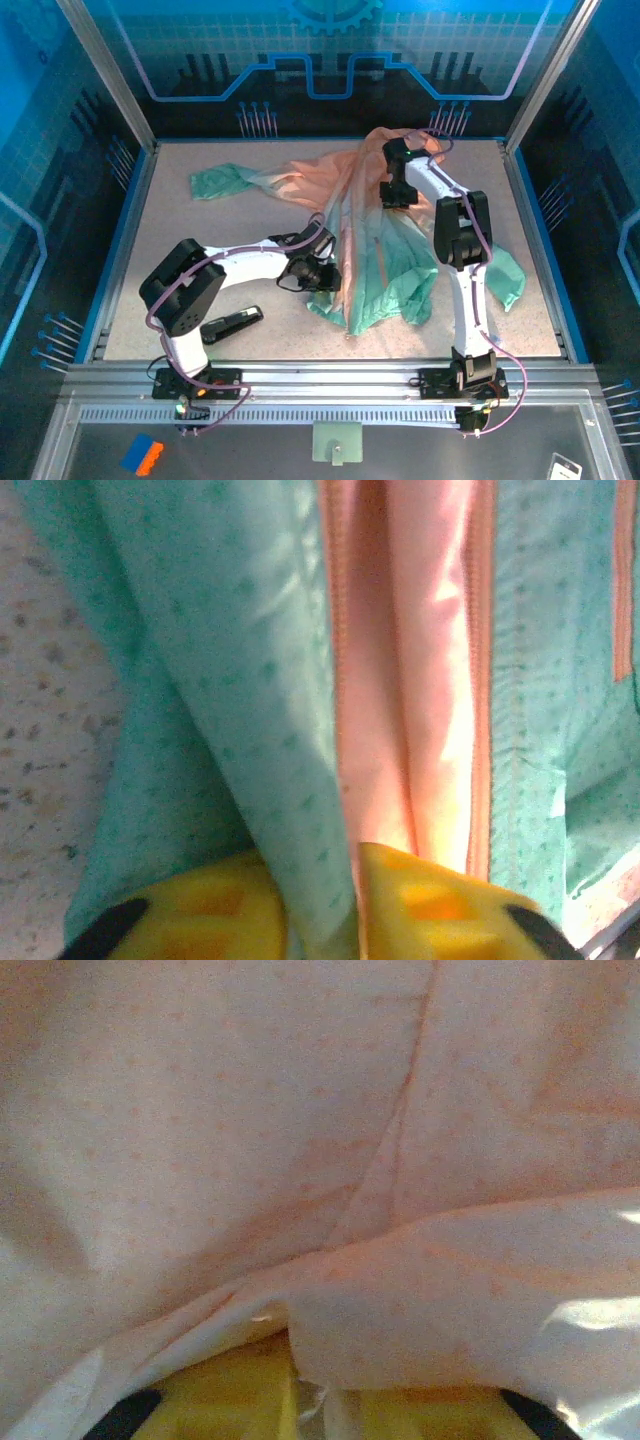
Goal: Zip up the jacket
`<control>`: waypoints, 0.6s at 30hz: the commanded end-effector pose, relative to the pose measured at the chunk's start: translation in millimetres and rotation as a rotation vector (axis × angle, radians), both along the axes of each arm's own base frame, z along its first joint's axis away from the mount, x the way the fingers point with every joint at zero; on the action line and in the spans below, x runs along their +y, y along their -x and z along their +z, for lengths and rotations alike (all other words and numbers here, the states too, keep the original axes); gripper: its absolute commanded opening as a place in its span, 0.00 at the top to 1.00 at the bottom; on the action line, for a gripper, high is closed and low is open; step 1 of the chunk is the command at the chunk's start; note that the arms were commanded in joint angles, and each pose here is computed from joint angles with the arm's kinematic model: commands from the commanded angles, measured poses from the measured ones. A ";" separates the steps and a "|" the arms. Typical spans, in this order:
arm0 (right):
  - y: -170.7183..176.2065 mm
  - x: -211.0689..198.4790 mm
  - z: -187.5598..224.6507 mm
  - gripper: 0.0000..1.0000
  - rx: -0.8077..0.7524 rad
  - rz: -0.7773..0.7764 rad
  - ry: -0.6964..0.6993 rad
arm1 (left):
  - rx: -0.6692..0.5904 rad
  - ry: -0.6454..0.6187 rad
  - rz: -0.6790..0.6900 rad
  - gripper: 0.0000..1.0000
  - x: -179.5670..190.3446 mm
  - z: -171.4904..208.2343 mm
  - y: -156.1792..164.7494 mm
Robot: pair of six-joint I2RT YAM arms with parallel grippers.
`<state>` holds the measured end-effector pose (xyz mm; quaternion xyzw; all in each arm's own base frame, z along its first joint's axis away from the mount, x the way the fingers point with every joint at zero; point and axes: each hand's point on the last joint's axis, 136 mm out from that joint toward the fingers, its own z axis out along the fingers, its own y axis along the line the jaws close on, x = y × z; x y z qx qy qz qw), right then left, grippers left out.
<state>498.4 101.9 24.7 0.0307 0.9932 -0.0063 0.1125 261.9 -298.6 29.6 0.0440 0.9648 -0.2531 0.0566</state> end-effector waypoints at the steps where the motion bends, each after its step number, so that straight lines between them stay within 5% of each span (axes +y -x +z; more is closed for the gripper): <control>1: 4.4 -4.9 27.8 0.71 -0.025 0.019 0.002 | -0.045 -0.027 0.057 0.66 14.2 17.7 -14.2; 6: 19.1 -5.7 66.2 0.54 -0.096 0.029 -0.020 | -0.101 -0.025 0.056 0.54 31.8 42.7 -25.2; 14: 67.3 14.7 75.9 0.51 -0.137 0.058 -0.107 | -0.140 0.036 0.044 0.52 59.3 60.2 -19.1; 18: 67.8 15.8 66.3 0.51 -0.106 0.028 -0.116 | -0.142 0.016 0.085 0.52 79.5 62.1 -44.3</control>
